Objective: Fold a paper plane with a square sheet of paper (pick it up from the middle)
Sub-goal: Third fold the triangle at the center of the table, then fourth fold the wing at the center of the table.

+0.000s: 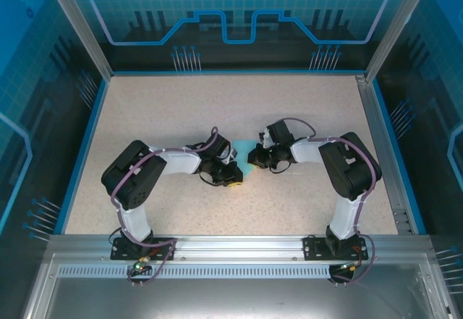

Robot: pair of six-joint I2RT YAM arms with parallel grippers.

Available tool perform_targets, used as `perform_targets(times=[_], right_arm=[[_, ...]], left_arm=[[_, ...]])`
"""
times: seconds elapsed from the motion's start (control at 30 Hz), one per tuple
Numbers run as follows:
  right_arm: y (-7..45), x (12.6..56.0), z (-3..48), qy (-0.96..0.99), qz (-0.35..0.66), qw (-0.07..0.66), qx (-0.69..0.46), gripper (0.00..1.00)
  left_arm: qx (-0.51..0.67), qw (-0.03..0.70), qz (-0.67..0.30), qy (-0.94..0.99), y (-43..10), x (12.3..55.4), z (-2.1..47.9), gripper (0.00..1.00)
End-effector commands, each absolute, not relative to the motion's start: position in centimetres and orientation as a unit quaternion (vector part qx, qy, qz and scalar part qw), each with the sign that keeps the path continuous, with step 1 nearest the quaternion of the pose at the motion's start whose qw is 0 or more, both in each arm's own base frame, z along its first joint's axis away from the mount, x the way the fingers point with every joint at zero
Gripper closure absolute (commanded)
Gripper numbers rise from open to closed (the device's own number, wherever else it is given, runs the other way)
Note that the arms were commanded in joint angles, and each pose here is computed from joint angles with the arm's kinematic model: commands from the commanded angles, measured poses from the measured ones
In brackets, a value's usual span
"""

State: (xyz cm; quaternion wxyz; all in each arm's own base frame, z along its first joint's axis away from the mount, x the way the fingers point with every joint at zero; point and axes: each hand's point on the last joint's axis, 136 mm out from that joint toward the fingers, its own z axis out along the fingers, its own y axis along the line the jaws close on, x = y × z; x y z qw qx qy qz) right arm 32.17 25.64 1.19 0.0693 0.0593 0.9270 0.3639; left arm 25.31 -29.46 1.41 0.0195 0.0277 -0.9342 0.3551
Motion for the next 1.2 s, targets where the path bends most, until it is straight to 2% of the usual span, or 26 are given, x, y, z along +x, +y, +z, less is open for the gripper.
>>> perform_targets(times=[0.0,0.33,0.63,0.9,1.03,1.17], right_arm=[[24.8,30.9,-0.3,0.939,0.332,0.051,0.068,0.90],[25.0,31.0,-0.2,0.939,0.334,0.049,0.066,0.89],[25.2,31.0,0.3,0.935,0.344,0.053,0.067,0.89],[26.1,31.9,4.1,0.925,0.368,0.087,0.048,0.82],[25.4,32.2,6.2,0.925,0.362,0.109,0.045,0.79],[23.6,32.0,6.5,0.932,0.338,0.119,0.055,0.76]], left_arm=[[0.031,0.064,0.322,-0.944,-27.7,22.4,-0.1,0.84],[0.042,0.080,0.312,-0.946,-26.7,20.9,-0.7,0.84],[0.041,0.053,0.350,-0.934,-26.9,22.2,2.1,0.82],[0.029,-0.052,0.359,-0.931,-28.3,27.3,6.6,0.77],[0.027,-0.060,0.330,-0.942,-28.9,29.8,5.9,0.79],[0.034,-0.045,0.285,-0.957,-28.3,30.4,4.0,0.83]])
